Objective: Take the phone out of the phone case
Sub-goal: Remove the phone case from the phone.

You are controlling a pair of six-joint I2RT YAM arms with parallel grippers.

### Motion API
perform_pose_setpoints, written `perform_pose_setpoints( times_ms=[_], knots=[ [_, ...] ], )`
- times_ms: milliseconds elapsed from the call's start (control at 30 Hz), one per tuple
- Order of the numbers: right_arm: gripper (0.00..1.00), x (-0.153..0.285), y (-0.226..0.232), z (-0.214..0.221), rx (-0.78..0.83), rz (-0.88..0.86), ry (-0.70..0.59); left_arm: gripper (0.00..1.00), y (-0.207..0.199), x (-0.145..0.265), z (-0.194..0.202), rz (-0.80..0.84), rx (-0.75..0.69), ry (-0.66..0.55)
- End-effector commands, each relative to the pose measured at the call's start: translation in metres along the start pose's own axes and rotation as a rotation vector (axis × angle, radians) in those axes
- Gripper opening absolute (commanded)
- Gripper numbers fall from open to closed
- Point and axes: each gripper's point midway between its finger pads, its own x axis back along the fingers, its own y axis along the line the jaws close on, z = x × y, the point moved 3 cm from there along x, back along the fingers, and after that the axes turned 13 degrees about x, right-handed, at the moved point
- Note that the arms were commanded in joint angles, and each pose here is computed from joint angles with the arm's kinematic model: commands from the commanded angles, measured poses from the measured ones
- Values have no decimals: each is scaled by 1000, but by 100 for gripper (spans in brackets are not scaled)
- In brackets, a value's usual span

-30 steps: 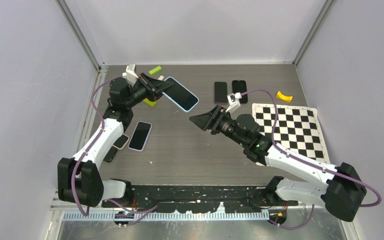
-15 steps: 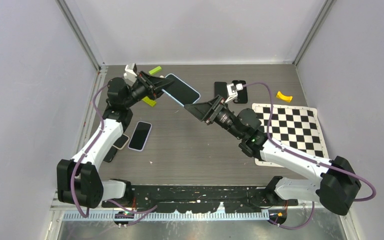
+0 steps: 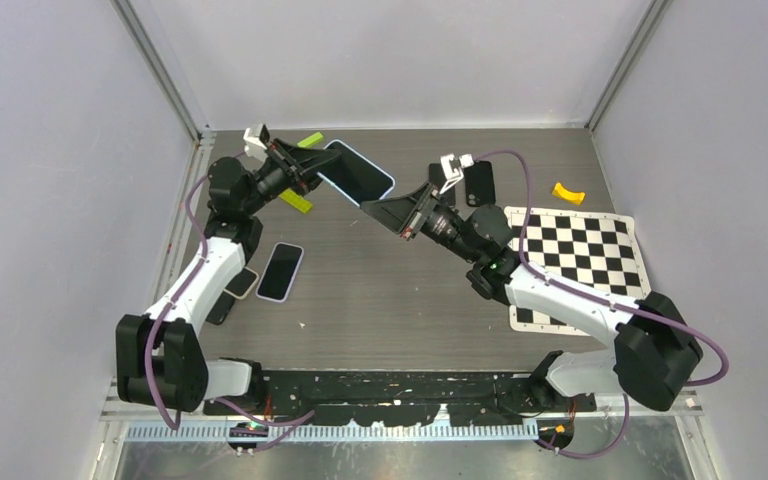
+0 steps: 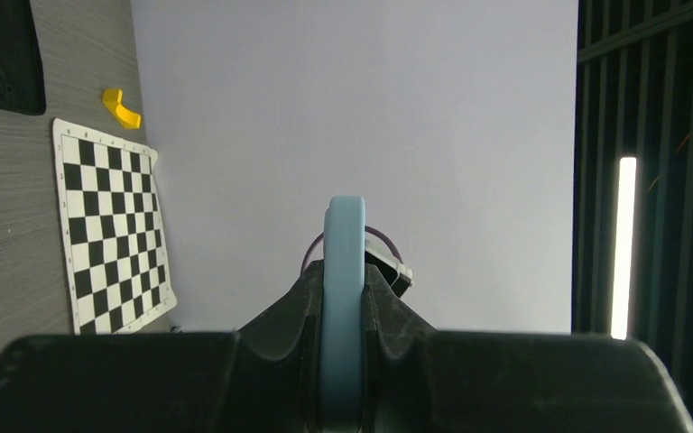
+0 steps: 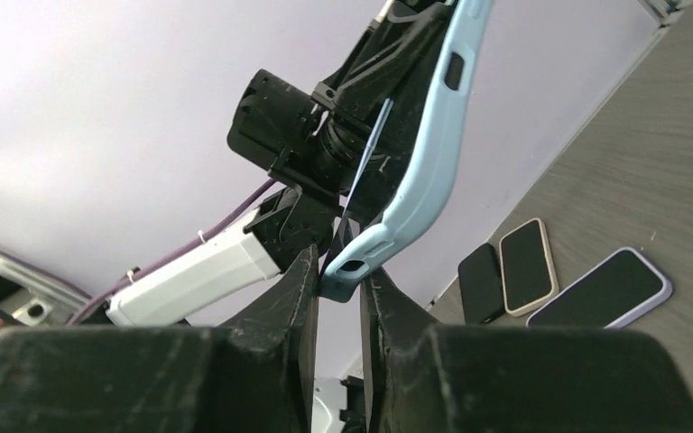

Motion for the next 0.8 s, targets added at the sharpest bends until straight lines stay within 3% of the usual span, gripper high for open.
perform_pose_setpoints(
  times_ms=[0, 267, 433, 767],
  knots=[
    [6, -6, 12, 28, 227, -212, 166, 0, -11, 6, 28, 42, 114, 151],
    [1, -1, 16, 40, 450, -225, 333, 0, 23, 3, 20, -33, 228, 170],
    [1, 1, 14, 29, 570, -169, 340, 0, 31, -4, 21, -32, 282, 202],
    [1, -1, -1, 23, 552, -55, 282, 0, 26, -5, 20, 13, 262, 191]
  ],
)
